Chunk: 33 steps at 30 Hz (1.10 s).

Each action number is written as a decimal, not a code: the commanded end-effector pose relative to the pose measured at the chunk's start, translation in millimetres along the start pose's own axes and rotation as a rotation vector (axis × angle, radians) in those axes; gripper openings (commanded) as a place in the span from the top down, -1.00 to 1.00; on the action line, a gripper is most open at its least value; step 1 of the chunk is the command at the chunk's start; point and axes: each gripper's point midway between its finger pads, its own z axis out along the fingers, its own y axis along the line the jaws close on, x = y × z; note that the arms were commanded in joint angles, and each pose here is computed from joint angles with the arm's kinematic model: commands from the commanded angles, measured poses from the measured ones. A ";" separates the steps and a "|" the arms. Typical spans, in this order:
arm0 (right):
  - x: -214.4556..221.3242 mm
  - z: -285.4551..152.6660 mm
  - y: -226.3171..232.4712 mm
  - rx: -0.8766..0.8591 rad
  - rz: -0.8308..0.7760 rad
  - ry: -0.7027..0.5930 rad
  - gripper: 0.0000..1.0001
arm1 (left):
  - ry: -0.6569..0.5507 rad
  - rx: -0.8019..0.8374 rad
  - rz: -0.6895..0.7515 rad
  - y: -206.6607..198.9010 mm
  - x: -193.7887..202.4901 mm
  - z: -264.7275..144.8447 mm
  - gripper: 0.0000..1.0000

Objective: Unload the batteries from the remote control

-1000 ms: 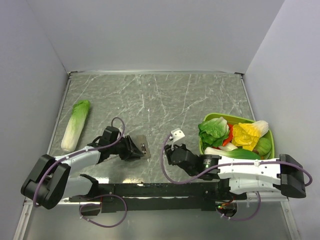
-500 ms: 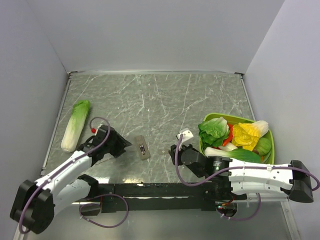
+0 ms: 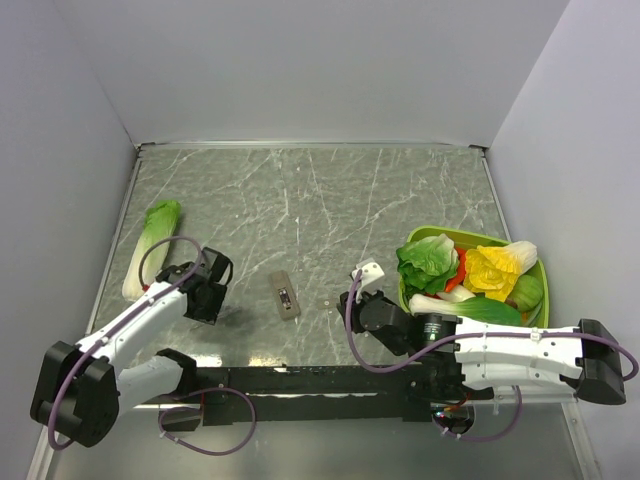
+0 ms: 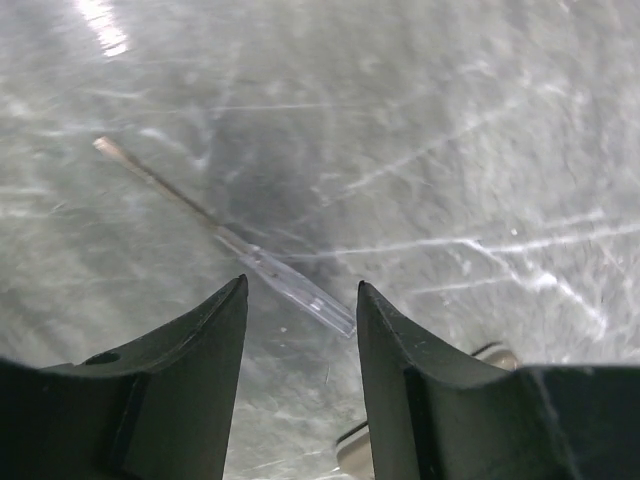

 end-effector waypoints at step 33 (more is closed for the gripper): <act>-7.0 -1.1 8.8 -0.018 -0.012 -0.007 -0.03 | 0.011 -0.161 -0.173 27.6 13.8 32.4 0.57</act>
